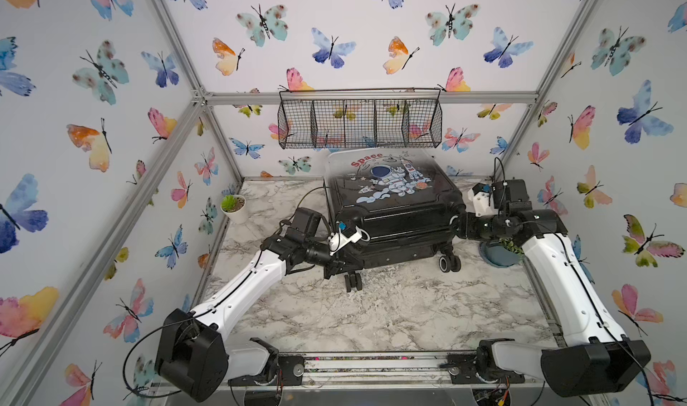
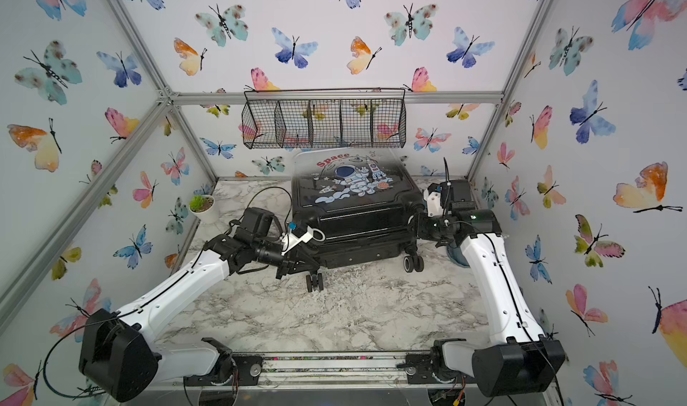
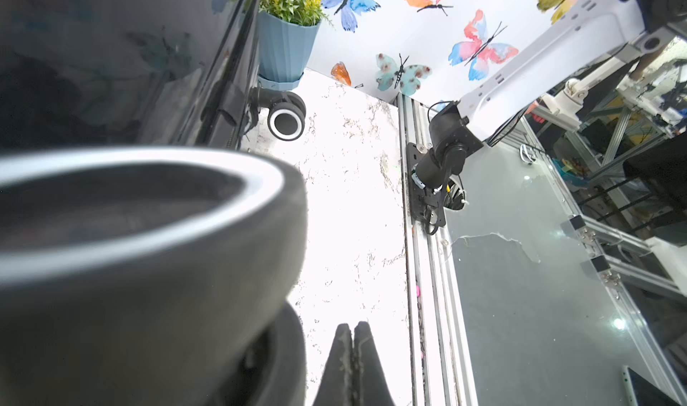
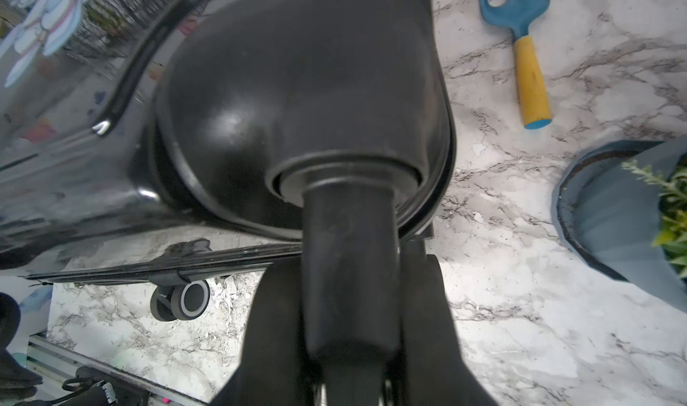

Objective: Close the suitcase zippers
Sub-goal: Zip the zipper on the suitcase, then place the suitcase at the center of the board.

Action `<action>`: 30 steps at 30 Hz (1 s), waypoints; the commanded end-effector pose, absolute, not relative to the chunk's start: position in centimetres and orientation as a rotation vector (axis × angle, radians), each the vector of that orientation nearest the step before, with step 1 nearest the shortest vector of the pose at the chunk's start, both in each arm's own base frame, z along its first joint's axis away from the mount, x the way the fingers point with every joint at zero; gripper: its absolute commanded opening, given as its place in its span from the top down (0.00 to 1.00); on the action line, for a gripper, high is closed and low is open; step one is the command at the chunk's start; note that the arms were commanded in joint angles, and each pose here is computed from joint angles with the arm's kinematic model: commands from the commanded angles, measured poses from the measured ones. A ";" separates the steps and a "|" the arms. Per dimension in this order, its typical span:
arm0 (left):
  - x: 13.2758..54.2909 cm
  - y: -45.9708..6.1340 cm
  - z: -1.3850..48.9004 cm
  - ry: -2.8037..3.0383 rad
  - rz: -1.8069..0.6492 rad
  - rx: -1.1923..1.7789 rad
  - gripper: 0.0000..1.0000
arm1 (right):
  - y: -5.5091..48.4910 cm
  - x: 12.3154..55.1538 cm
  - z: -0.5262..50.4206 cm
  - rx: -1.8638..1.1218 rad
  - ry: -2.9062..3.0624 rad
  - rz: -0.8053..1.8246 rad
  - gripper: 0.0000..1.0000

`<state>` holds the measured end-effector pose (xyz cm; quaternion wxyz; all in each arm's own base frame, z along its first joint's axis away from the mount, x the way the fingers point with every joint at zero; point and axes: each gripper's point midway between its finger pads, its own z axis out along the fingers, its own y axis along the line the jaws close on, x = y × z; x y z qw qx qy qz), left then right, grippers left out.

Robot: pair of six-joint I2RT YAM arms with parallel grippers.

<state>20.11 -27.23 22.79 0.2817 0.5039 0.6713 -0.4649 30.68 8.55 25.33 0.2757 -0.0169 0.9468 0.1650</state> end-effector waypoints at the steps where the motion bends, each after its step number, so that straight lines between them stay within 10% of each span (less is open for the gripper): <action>1: 20.7 -26.8 23.3 1.815 -1.205 1.341 1.00 | 9.1 31.2 29.3 -0.101 2.377 0.463 0.98; 4: 21.6 -25.5 22.8 1.871 -1.162 1.275 1.00 | 9.1 30.9 27.6 -0.103 2.400 0.466 0.98; 11: 23.9 -20.3 20.4 2.108 -1.010 0.994 0.44 | 9.0 29.6 24.1 -0.088 2.416 0.473 0.98; 30: 36.5 -3.1 20.8 2.274 -0.258 0.102 0.22 | 17.3 22.3 20.2 -0.400 2.366 0.776 0.93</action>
